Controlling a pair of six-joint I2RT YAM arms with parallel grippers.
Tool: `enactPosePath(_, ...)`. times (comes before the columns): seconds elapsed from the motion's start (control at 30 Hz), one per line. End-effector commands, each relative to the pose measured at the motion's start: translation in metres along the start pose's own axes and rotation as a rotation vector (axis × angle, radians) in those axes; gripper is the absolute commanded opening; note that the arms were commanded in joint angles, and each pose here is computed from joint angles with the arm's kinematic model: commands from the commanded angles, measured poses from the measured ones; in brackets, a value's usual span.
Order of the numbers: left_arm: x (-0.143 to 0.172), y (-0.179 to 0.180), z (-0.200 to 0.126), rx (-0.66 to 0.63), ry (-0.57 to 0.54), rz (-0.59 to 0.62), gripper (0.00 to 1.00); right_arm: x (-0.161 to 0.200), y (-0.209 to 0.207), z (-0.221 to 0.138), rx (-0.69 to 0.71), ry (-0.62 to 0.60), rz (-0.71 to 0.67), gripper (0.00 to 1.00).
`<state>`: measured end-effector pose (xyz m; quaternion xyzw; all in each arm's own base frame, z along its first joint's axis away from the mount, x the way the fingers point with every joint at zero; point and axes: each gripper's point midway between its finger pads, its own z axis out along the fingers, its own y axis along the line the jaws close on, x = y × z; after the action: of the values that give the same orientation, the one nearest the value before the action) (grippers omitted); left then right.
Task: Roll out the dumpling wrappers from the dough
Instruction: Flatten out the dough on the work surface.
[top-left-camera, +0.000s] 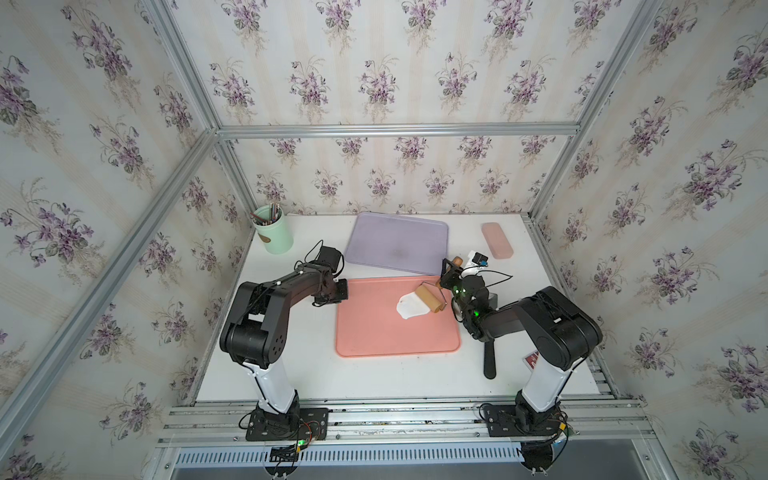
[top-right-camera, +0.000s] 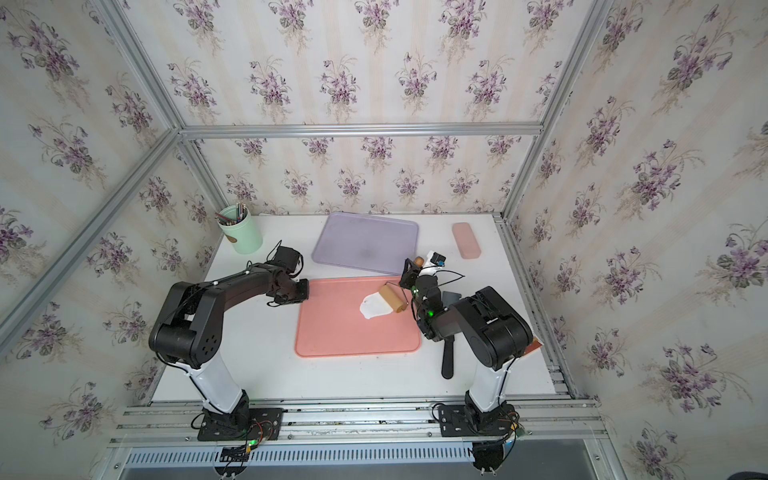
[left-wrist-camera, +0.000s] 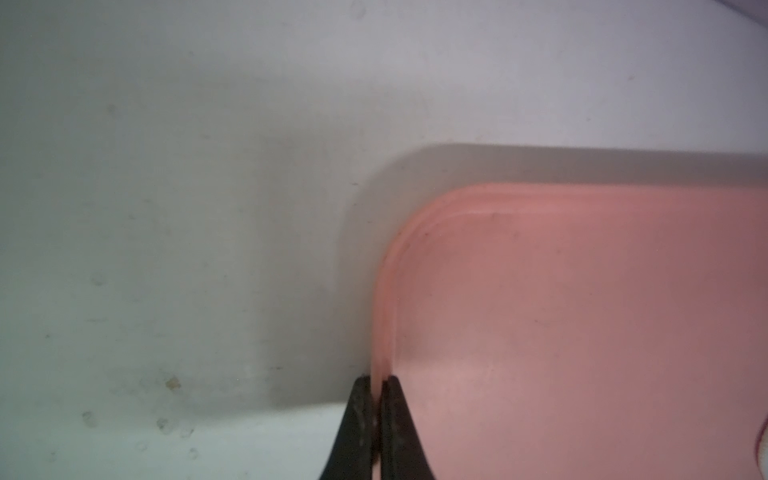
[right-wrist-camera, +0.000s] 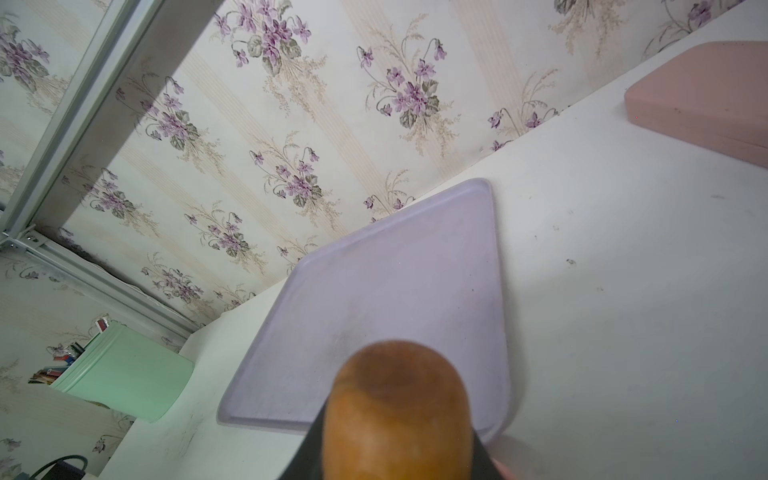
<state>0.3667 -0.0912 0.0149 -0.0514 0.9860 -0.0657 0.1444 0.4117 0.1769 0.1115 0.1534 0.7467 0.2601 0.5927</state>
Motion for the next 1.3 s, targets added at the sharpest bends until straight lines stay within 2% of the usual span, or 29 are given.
enactPosePath(0.0,0.02,0.007,0.006,-0.032,0.075,-0.002,0.0,0.065,-0.019,-0.016,0.098,0.183,-0.218,0.0)
enactPosePath(0.17,0.02,0.007,0.006,-0.027,0.078,-0.007,0.0,0.109,-0.008,-0.028,0.047,0.253,-0.174,0.0)
enactPosePath(0.27,0.02,0.007,0.005,-0.029,0.076,-0.005,0.0,0.115,0.018,-0.033,-0.015,0.257,-0.134,0.0)
enactPosePath(0.37,0.021,0.008,0.004,-0.037,0.076,-0.002,0.0,0.081,0.042,-0.035,-0.086,0.205,-0.009,0.0)
enactPosePath(0.47,0.02,0.008,0.003,-0.034,0.073,-0.001,0.0,0.035,0.049,-0.028,-0.12,0.149,0.08,0.0)
enactPosePath(0.53,0.019,0.006,0.003,-0.028,0.072,0.0,0.0,0.014,0.042,-0.023,-0.116,0.109,0.087,0.0)
enactPosePath(0.63,0.019,0.006,0.003,-0.026,0.072,-0.001,0.0,0.003,0.03,-0.013,-0.068,0.093,0.025,0.0)
enactPosePath(0.8,0.019,0.006,0.004,-0.022,0.072,0.002,0.0,0.027,0.005,0.0,0.011,0.128,-0.102,0.0)
enactPosePath(0.9,0.019,0.003,0.005,-0.011,0.077,0.007,0.0,0.049,-0.012,-0.001,0.042,0.172,-0.117,0.0)
enactPosePath(1.1,0.02,0.003,0.007,-0.018,0.074,0.009,0.0,0.098,0.023,-0.024,-0.041,0.25,-0.085,0.0)
enactPosePath(1.2,0.02,0.004,0.007,-0.023,0.077,0.004,0.0,0.087,0.038,-0.028,-0.084,0.228,0.003,0.0)
enactPosePath(1.27,0.02,0.004,0.006,-0.023,0.073,0.006,0.0,0.061,0.047,-0.026,-0.114,0.19,0.044,0.0)
